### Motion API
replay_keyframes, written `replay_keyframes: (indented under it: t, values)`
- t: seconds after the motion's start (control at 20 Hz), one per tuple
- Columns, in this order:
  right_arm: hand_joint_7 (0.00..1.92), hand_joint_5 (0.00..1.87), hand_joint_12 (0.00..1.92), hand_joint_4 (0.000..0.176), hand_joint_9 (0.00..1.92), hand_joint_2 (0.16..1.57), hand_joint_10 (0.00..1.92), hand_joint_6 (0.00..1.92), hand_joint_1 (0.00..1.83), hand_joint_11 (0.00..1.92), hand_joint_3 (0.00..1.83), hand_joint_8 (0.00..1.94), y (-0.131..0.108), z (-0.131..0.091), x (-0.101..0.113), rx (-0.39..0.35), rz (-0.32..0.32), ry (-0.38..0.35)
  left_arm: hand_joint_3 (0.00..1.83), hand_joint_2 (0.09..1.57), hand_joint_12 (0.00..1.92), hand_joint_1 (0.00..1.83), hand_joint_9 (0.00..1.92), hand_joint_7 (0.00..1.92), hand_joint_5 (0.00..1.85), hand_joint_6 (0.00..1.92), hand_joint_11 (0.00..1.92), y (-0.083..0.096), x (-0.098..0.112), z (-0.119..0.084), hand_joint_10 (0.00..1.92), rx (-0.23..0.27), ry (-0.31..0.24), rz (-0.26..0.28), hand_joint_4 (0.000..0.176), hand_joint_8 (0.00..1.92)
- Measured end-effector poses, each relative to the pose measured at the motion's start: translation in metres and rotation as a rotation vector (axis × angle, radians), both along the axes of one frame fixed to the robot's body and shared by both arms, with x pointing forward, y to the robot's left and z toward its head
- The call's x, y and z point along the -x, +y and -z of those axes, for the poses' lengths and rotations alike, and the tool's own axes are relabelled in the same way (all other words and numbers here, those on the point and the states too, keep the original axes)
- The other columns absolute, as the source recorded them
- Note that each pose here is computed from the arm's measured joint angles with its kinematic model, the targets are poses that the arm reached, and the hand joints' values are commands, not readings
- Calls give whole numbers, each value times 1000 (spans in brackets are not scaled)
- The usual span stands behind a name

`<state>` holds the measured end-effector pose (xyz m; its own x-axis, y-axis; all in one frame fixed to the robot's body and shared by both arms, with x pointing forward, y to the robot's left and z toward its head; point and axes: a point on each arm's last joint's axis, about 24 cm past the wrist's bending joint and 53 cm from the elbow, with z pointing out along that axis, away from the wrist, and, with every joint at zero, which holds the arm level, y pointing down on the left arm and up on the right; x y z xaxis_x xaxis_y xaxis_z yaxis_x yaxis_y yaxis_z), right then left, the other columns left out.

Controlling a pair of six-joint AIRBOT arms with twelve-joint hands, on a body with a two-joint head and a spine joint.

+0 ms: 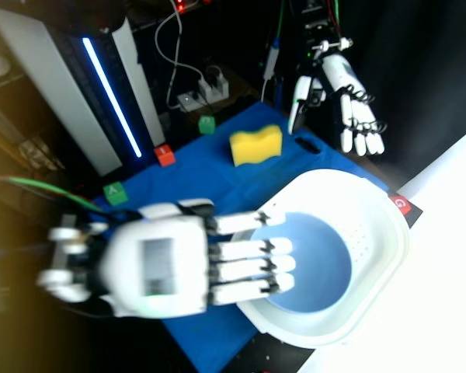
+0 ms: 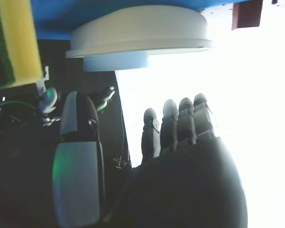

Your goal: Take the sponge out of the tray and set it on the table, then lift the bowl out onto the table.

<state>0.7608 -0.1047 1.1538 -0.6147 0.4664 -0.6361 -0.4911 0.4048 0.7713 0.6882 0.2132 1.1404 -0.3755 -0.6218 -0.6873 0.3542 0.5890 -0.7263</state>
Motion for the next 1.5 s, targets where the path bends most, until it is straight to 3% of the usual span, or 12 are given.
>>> replay_keyframes:
  t: [0.25,0.35,0.55,0.65,0.7,0.85,1.05,1.2,1.3,1.35,1.4,1.5]
  values:
    - [312,470,191,168,181,1015,4,1,716,0,0,1,15,7,-8,70,4,-14,1,1026,11,917,118,241,277,9,22,1,0,2,19,-1,5,-3,68,14]
    - [311,492,93,140,169,1019,0,2,773,0,0,0,23,10,-12,99,4,-24,0,1023,10,928,108,239,283,9,15,-1,1,3,11,2,6,1,72,9]
    - [312,499,100,152,181,1026,6,2,756,23,3,6,37,17,-16,162,-6,-42,3,1032,25,929,120,246,299,9,39,-1,2,6,11,-4,12,3,72,6]
    - [338,501,413,159,243,1049,4,0,724,3,0,1,43,23,-21,217,3,-53,0,1009,292,901,175,278,322,13,1,-3,3,7,2,-4,16,10,53,3]
    - [322,480,377,168,233,1068,1,0,673,0,3,0,44,25,-23,229,11,-55,0,1000,310,883,187,290,326,12,0,-4,3,8,6,-2,18,12,41,6]
    - [338,511,338,145,248,1092,6,5,662,9,5,3,52,31,-29,293,21,-72,5,1025,216,910,147,254,307,4,0,-8,3,12,0,1,28,23,60,0]
    - [435,576,491,109,364,1127,6,2,717,52,1,2,64,41,-34,366,31,-91,4,1042,328,970,152,253,320,3,0,-8,3,10,1,15,25,21,48,2]
    - [643,726,849,16,624,1133,11,2,830,208,0,3,66,44,-37,377,40,-89,2,1052,394,985,183,280,335,2,0,-8,2,10,5,16,26,20,36,3]
    - [708,761,904,5,697,1144,13,3,824,290,1,6,69,50,-37,407,38,-96,1,1052,380,989,182,282,337,1,0,-8,3,10,3,19,26,21,37,2]
    - [1025,1022,1758,0,1086,1099,1458,673,1062,1001,0,1287,72,53,-36,426,34,-102,1,1056,409,952,192,291,338,1,0,-8,3,10,4,20,26,21,41,3]
    - [1301,1013,1888,0,1457,1106,1828,873,1097,1430,4,1810,74,55,-35,433,30,-104,2,1062,467,940,210,302,347,2,0,-8,3,9,7,23,25,22,30,4]
    - [1627,1212,1920,0,1765,1371,1917,1808,493,1762,5,1936,80,54,-32,420,16,-103,4,1068,481,928,220,310,368,9,0,-8,2,9,9,27,24,21,22,5]
